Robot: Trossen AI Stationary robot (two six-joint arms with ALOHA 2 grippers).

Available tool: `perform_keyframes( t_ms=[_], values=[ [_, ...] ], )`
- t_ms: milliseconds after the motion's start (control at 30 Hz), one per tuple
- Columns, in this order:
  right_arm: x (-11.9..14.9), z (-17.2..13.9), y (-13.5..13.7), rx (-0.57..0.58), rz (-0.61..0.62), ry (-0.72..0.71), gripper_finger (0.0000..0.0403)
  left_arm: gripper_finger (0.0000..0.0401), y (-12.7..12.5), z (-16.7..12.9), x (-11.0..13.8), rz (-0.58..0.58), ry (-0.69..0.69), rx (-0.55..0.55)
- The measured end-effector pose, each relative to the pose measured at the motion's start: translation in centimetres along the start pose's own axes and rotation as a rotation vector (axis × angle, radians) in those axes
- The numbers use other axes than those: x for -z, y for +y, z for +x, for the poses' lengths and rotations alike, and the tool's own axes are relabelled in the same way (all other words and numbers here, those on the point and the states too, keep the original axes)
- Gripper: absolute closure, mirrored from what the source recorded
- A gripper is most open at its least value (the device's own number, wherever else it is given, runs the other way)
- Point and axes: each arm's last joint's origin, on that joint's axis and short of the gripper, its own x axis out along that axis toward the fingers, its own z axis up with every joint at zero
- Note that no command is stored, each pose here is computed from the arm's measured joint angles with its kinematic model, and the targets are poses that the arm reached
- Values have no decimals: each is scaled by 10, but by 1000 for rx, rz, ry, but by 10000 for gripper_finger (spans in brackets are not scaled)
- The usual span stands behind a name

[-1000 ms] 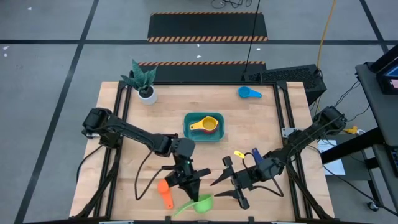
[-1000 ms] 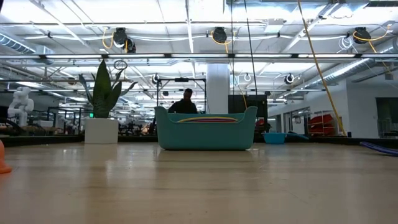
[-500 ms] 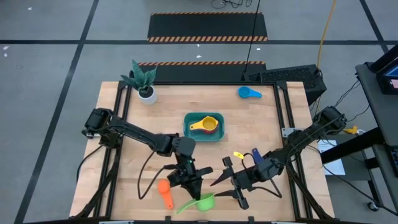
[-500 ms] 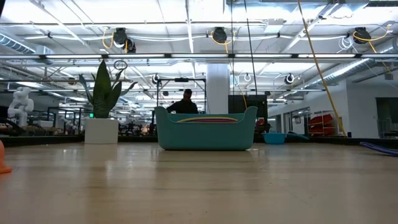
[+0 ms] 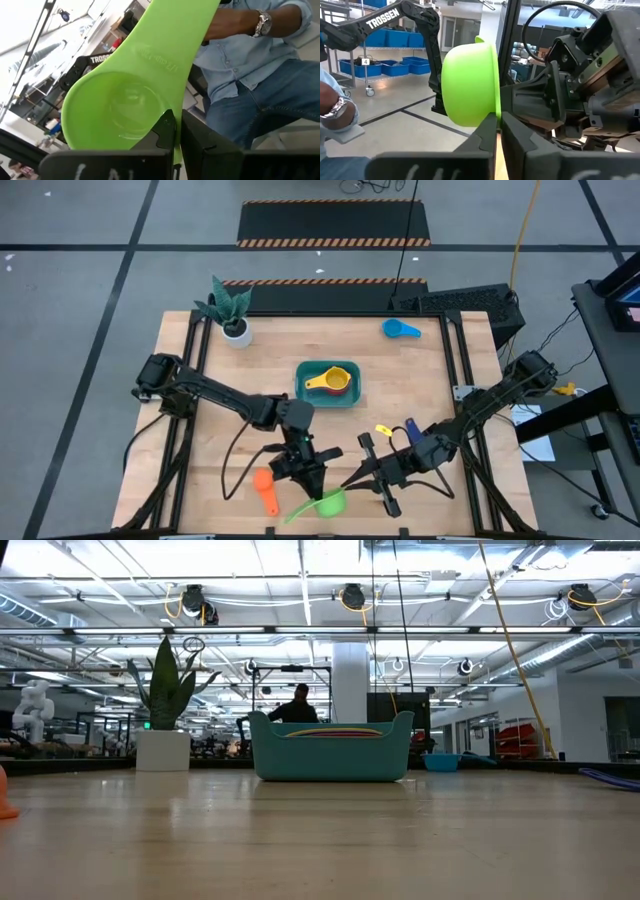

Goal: Nest measuring cups in basket
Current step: Stack the green measuring cup on top of the yellow measuring cup inside the light blue bin

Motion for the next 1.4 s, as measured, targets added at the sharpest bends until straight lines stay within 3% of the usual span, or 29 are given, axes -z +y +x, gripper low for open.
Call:
perform_keyframes(
  t_ms=[200,467,600,700,867,1167,1400],
  values=[
    [-5,-3,1,2,-7,-13,400,369,4,-2,-2,-135,26,-53],
    [-24,-18,12,-28,-44,-40,402,276,13,-7,-9,-212,80,-159],
    [-32,-26,18,30,-87,-22,402,234,15,-8,-11,-244,116,-210],
    [-35,-32,23,62,-118,-3,402,211,19,-11,-12,-236,156,-278],
    [-45,-43,30,99,-157,5,402,188,26,-21,-23,-321,216,-384],
    [-55,-68,43,354,-312,120,403,185,23,-37,-57,-534,443,-520],
    [-59,-81,49,552,-416,222,403,185,9,-33,-70,-534,761,-704]
  ],
)
